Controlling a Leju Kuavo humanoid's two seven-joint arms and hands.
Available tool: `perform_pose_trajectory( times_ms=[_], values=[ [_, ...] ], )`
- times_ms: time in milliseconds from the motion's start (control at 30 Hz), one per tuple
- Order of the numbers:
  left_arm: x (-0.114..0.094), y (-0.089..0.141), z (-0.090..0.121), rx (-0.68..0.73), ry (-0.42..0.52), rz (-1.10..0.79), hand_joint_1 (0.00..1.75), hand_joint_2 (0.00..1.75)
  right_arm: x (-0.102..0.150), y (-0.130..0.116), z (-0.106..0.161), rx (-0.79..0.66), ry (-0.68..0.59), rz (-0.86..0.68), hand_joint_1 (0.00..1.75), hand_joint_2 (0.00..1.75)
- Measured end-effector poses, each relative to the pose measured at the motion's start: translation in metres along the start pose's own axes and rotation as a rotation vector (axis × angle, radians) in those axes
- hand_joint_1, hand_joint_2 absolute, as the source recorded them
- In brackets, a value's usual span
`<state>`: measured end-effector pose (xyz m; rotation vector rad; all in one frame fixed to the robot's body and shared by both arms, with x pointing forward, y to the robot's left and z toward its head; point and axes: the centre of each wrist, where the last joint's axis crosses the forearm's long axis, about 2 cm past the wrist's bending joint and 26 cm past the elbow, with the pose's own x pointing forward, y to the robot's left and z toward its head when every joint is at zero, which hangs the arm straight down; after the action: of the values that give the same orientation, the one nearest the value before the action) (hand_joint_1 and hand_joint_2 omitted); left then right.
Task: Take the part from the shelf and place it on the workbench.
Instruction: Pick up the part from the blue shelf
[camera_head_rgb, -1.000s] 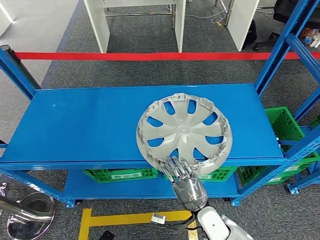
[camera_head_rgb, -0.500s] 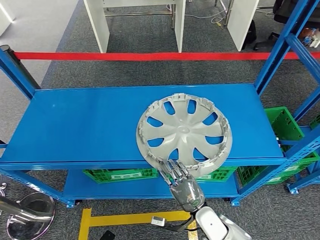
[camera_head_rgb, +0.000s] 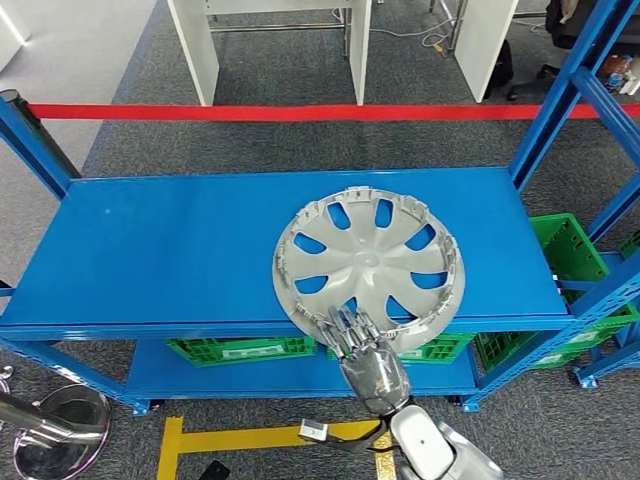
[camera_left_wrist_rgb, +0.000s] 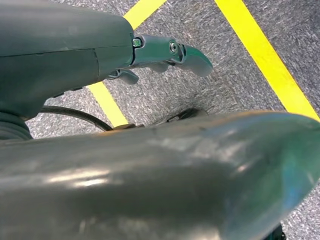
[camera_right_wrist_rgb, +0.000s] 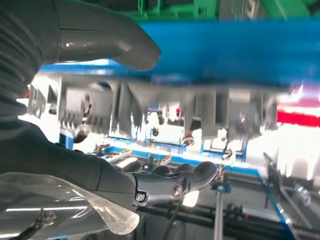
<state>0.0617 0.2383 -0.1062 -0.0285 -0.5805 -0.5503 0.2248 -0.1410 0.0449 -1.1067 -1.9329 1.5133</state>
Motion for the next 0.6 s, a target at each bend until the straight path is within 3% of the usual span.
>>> perform_pose_trajectory(
  times_ms=[333, 600],
  values=[
    [-0.001, 0.0, 0.0, 0.004, 0.001, 0.0, 0.0, 0.0, 0.009, -0.021, -0.011, -0.102, 0.001, -0.019, 0.0, 1.75],
    [-0.001, 0.001, 0.0, 0.005, -0.001, -0.003, 0.0, 0.0, 0.011, -0.02, -0.011, -0.098, -0.045, -0.014, 0.0, 1.75]
  ],
)
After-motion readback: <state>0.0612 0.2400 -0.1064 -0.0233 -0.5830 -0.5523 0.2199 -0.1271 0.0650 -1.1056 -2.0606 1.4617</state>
